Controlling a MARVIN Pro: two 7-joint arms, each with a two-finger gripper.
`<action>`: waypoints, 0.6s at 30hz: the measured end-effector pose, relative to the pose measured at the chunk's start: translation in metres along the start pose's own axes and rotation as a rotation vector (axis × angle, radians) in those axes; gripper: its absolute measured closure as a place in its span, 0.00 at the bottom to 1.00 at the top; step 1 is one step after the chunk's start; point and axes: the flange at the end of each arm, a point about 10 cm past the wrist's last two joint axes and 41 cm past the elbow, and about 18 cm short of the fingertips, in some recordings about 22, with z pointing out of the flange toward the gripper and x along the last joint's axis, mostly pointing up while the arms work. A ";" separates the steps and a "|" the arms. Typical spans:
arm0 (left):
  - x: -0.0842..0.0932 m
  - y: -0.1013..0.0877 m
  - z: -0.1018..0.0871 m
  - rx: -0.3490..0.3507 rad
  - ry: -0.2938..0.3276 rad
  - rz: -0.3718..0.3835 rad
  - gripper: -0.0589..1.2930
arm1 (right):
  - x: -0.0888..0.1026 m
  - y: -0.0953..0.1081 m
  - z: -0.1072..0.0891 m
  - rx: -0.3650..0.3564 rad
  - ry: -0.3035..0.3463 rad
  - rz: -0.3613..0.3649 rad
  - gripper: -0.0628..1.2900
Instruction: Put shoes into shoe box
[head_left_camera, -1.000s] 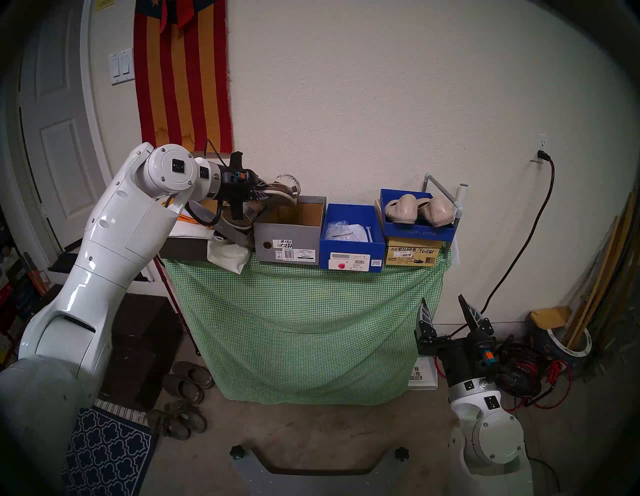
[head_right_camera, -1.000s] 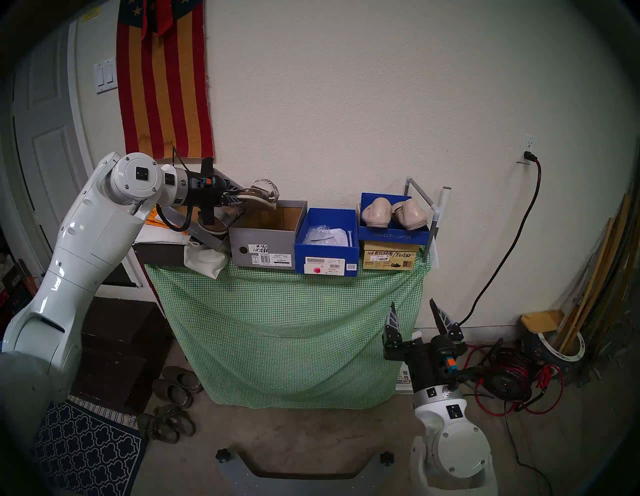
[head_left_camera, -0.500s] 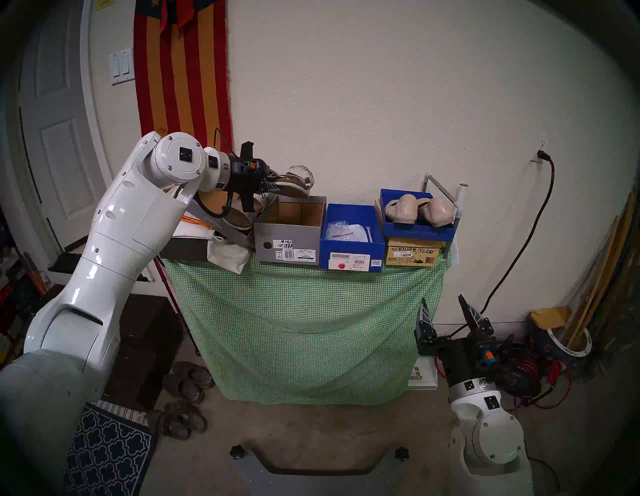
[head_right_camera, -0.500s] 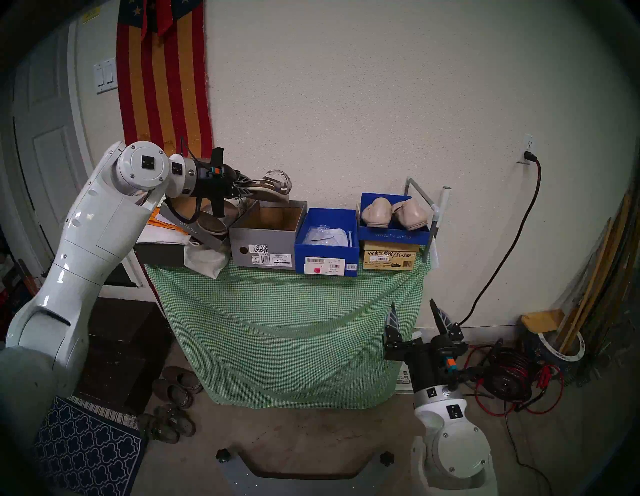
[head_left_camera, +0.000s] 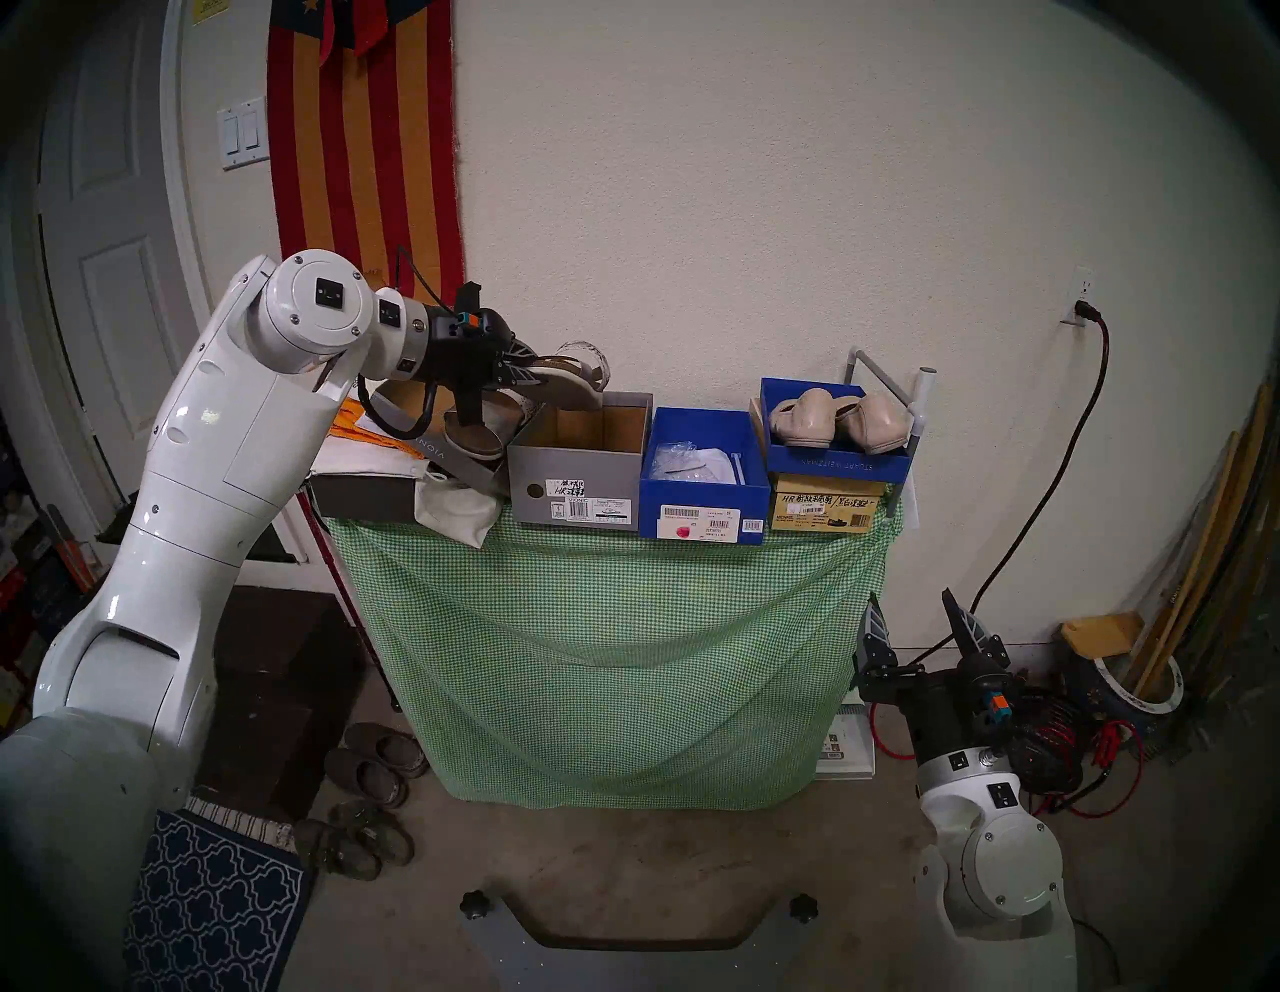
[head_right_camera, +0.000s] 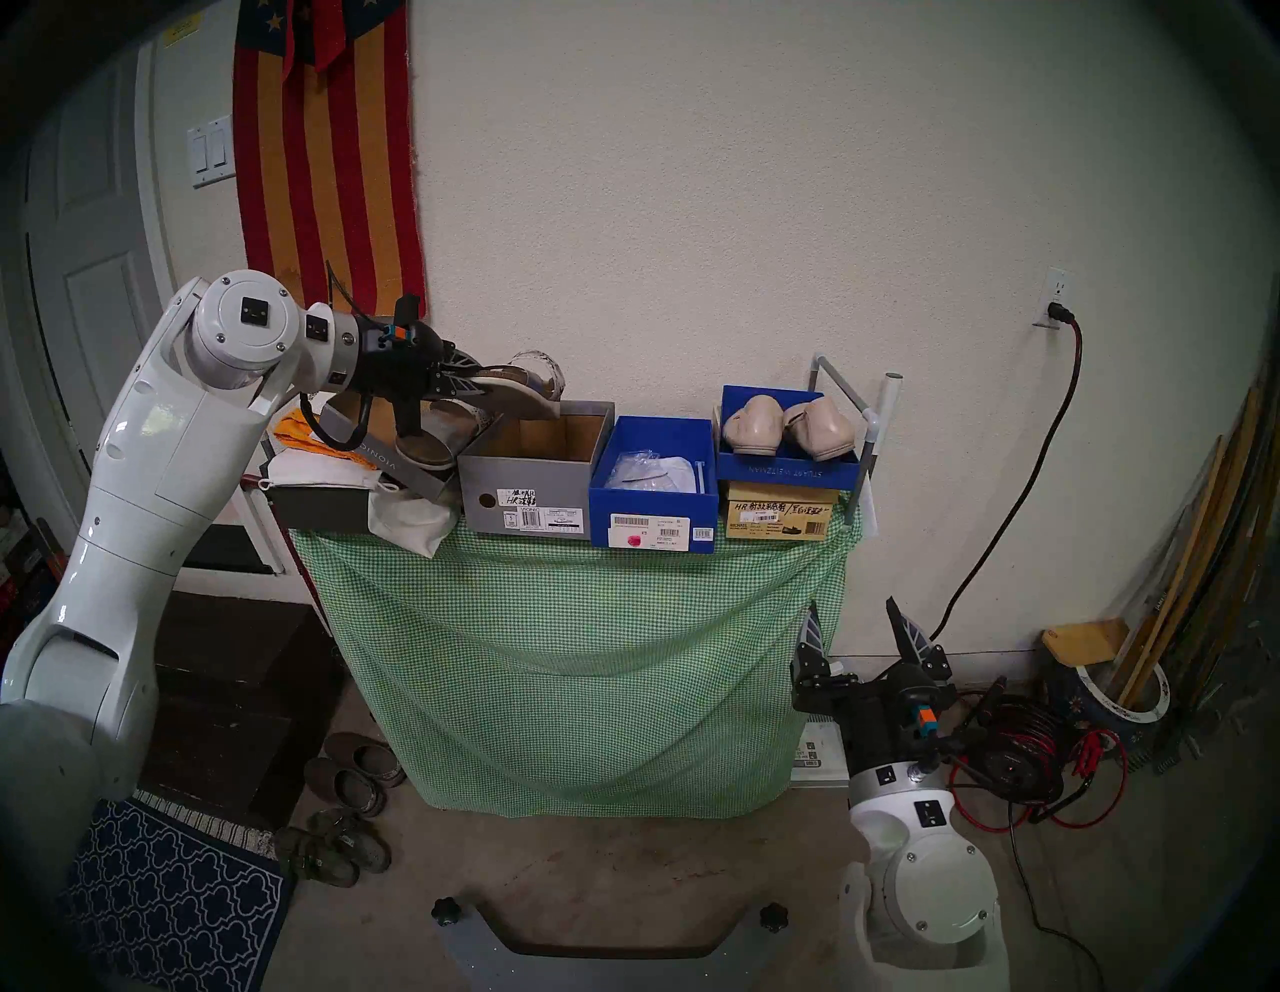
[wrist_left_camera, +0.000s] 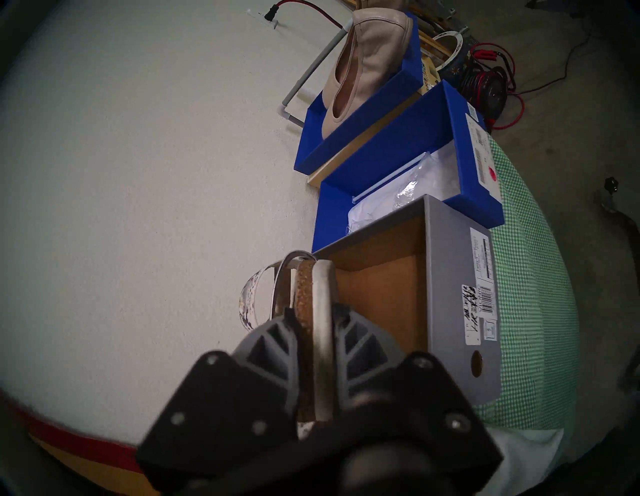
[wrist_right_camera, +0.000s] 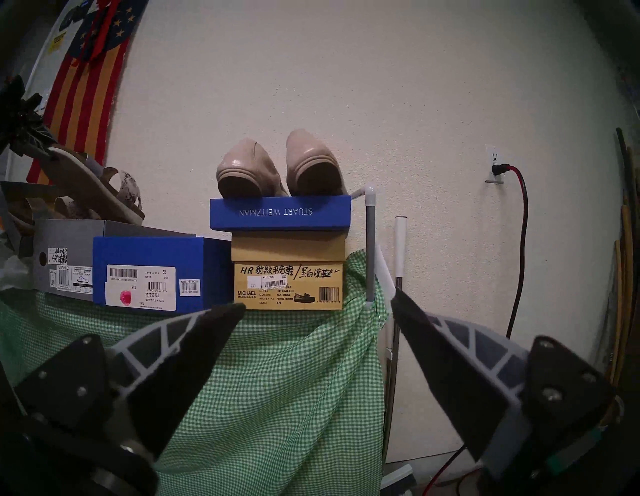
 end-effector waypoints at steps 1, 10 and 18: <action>0.001 0.002 0.000 -0.014 -0.001 -0.007 0.84 | 0.001 -0.001 0.000 0.004 0.003 0.004 0.05; 0.003 0.002 0.004 -0.047 0.014 -0.067 0.84 | 0.010 -0.004 -0.004 0.019 0.046 0.026 0.05; 0.007 -0.001 0.005 -0.065 0.039 -0.137 0.84 | 0.012 -0.001 -0.010 0.015 0.066 0.032 0.05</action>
